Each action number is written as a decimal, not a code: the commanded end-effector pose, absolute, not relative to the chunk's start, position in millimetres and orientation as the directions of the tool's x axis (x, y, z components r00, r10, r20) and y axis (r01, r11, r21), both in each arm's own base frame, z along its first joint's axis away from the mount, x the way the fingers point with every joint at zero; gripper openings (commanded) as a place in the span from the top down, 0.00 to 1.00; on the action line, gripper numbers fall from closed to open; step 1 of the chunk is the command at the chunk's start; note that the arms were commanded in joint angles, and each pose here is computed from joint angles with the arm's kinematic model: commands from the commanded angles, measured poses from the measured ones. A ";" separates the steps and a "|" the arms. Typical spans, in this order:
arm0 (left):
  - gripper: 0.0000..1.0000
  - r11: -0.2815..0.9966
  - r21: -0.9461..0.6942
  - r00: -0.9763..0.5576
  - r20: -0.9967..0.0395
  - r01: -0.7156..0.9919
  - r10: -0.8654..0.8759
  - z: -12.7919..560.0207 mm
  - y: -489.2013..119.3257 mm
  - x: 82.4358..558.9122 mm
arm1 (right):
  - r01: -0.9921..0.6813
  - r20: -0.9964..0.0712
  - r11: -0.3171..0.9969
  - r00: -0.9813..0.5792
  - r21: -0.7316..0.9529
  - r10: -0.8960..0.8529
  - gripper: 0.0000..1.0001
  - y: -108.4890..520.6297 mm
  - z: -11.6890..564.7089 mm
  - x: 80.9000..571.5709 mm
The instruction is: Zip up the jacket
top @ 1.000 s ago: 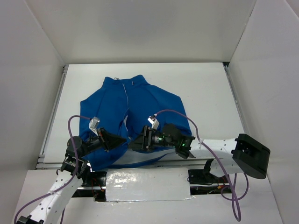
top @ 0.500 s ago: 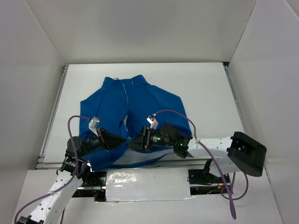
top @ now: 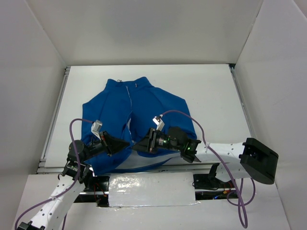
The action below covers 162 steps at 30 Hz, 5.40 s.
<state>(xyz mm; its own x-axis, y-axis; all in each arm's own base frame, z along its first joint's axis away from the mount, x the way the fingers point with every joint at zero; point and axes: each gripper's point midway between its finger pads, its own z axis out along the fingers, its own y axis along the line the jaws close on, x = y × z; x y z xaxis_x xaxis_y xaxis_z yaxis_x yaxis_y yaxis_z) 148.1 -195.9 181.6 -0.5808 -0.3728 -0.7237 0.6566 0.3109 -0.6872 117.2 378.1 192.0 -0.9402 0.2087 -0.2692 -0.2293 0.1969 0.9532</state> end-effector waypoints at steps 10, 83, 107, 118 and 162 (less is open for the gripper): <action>1.00 0.285 -0.640 -0.531 -0.759 0.714 -0.376 197.4 -197.3 145.3 | -0.260 -0.304 0.203 -0.925 0.944 0.227 0.70 383.3 200.0 123.2; 1.00 0.337 -0.654 -0.568 -0.756 0.677 -0.325 172.4 -193.8 139.5 | -0.223 -0.237 0.134 -0.967 0.965 0.097 0.39 357.8 140.0 172.3; 1.00 0.322 -0.653 -0.571 -0.756 0.685 -0.319 174.3 -195.7 139.4 | -0.224 -0.221 -0.038 -0.973 0.974 0.063 0.28 382.6 166.0 155.6; 1.00 0.321 -0.652 -0.570 -0.757 0.687 -0.318 173.9 -195.8 139.2 | -0.268 -0.262 -0.046 -0.959 0.962 0.104 0.29 375.5 176.8 157.8; 1.00 0.330 -0.651 -0.568 -0.758 0.683 -0.321 173.8 -195.2 140.8 | -0.267 -0.278 0.104 -0.952 0.958 0.124 0.72 379.9 155.5 172.4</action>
<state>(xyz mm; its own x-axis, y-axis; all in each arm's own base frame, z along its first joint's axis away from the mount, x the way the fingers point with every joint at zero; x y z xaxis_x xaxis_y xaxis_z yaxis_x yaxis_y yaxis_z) 141.3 -193.8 154.1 -0.6312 -0.3198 -0.7066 0.6143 0.3499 -0.7072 173.7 378.6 147.8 -0.9569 0.1287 -0.2603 -0.2455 0.1201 0.9619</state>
